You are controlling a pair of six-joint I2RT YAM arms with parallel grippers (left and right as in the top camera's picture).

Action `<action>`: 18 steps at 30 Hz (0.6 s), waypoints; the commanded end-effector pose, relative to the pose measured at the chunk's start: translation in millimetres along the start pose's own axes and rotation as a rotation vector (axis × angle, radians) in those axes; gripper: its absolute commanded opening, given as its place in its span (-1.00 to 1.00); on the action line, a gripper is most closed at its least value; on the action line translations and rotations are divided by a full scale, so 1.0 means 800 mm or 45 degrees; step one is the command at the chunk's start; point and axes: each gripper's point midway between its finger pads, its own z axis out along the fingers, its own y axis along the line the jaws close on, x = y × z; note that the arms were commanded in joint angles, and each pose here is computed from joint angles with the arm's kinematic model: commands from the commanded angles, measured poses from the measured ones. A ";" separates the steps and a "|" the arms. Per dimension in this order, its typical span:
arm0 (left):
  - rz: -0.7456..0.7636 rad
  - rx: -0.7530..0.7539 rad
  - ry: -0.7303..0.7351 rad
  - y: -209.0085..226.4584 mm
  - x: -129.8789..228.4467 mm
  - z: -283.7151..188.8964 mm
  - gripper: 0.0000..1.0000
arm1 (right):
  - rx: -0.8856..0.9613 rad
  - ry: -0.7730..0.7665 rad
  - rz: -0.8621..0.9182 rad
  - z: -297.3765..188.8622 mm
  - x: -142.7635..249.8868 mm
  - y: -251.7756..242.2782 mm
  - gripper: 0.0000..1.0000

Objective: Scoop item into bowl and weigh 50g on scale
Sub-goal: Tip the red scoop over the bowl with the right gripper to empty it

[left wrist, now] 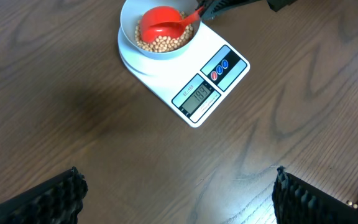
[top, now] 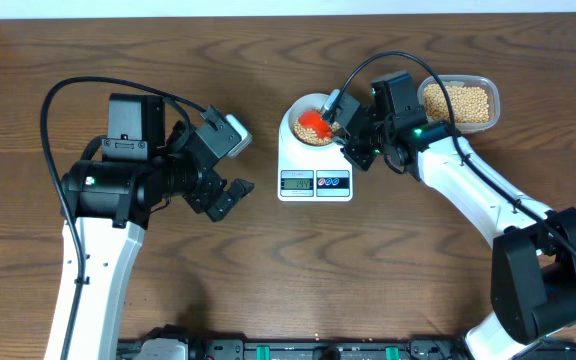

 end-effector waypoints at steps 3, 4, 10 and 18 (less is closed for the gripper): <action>0.020 -0.003 -0.032 -0.001 -0.008 -0.008 0.96 | -0.073 -0.083 0.110 -0.012 -0.026 0.014 -0.98; 0.020 -0.003 -0.032 -0.001 -0.008 -0.008 0.96 | -0.067 -0.090 0.152 -0.013 -0.027 0.010 -0.98; 0.020 -0.002 -0.032 -0.001 -0.008 -0.008 0.96 | -0.099 -0.131 0.350 -0.024 -0.034 -0.001 -0.98; 0.020 -0.003 -0.032 -0.001 -0.008 -0.008 0.95 | -0.128 -0.203 0.522 -0.045 -0.029 -0.034 -0.98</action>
